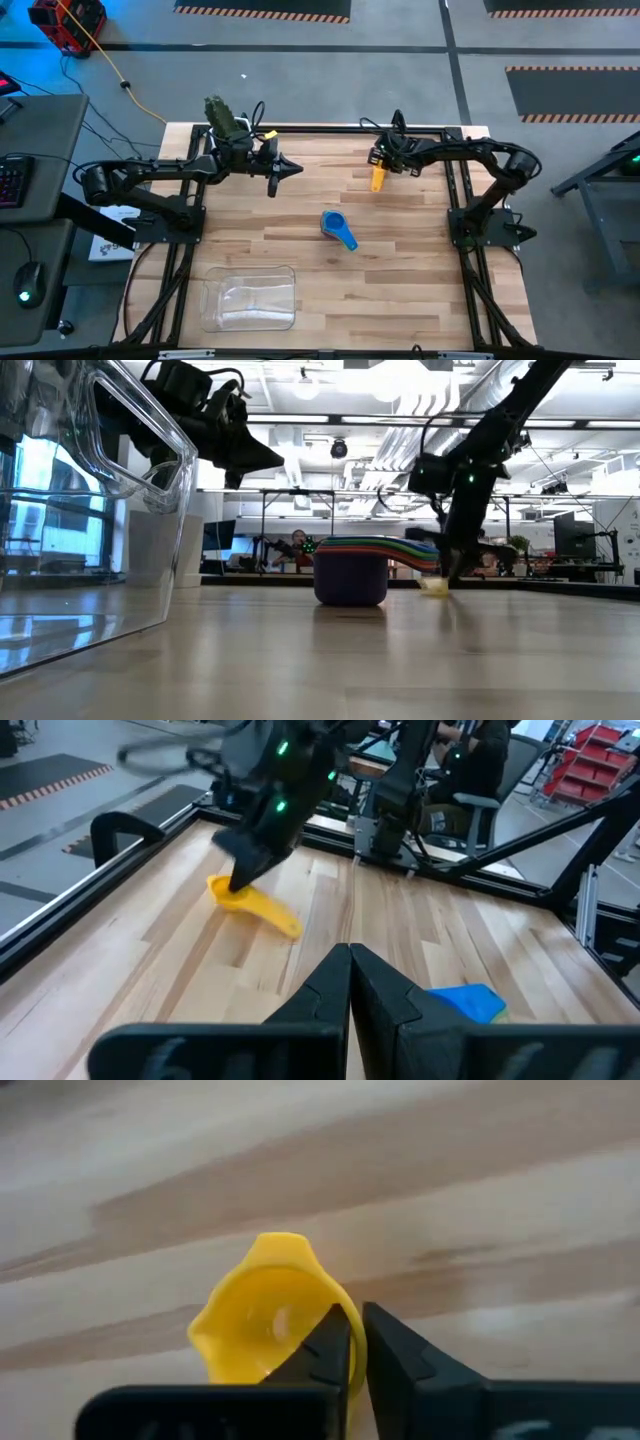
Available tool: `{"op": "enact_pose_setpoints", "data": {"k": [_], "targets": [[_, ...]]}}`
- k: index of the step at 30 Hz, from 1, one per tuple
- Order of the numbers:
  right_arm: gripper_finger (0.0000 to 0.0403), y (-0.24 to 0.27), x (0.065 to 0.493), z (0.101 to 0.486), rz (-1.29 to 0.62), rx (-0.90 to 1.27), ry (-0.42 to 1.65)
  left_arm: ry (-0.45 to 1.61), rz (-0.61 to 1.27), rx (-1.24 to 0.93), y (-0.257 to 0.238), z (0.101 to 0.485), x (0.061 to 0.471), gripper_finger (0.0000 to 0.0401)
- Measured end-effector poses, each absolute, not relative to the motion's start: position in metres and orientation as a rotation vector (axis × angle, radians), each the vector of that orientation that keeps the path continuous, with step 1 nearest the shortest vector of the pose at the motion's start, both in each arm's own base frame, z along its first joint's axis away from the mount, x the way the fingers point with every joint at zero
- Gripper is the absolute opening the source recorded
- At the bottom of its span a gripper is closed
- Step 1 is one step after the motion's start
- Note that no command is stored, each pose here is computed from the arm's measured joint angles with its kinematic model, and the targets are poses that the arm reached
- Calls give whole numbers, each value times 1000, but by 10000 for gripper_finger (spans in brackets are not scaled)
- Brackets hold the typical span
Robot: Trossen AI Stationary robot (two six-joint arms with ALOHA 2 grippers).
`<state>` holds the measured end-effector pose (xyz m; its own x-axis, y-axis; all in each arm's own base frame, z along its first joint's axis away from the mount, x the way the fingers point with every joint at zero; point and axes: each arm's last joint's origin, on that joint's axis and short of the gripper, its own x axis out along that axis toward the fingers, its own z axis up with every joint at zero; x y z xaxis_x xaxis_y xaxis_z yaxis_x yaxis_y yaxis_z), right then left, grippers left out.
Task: Nest measuring cups in basket
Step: Stack the yellow measuring cup on top of the green measuring cup
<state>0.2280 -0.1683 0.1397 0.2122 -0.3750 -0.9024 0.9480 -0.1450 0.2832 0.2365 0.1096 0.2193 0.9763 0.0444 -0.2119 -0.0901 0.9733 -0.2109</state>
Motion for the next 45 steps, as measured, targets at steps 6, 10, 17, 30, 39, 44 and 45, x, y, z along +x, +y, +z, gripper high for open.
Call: {"op": "enact_pose_setpoints", "data": {"k": [6, 10, 17, 30, 39, 44, 45], "targets": [[6, -144, 238, 181, -946, 1029, 658, 254, 77, -252, 110, 215, 235, 0], [5, -109, 254, 211, -537, 1083, 614, 259, 63, -232, 110, 214, 235, 0], [2, -18, 292, 227, -302, 1036, 674, 260, 58, -179, 110, 214, 235, 0], [1, 1, 371, 223, -413, 647, 1087, 261, 58, -162, 110, 214, 235, 0], [1, -14, 380, 217, -413, 599, 1132, 260, 60, -177, 110, 214, 235, 0], [1, -19, 379, 218, -370, 648, 1150, 260, 60, -177, 110, 214, 235, 0], [3, -19, 379, 218, -367, 652, 1152, 261, 60, -178, 110, 214, 235, 0]]}}
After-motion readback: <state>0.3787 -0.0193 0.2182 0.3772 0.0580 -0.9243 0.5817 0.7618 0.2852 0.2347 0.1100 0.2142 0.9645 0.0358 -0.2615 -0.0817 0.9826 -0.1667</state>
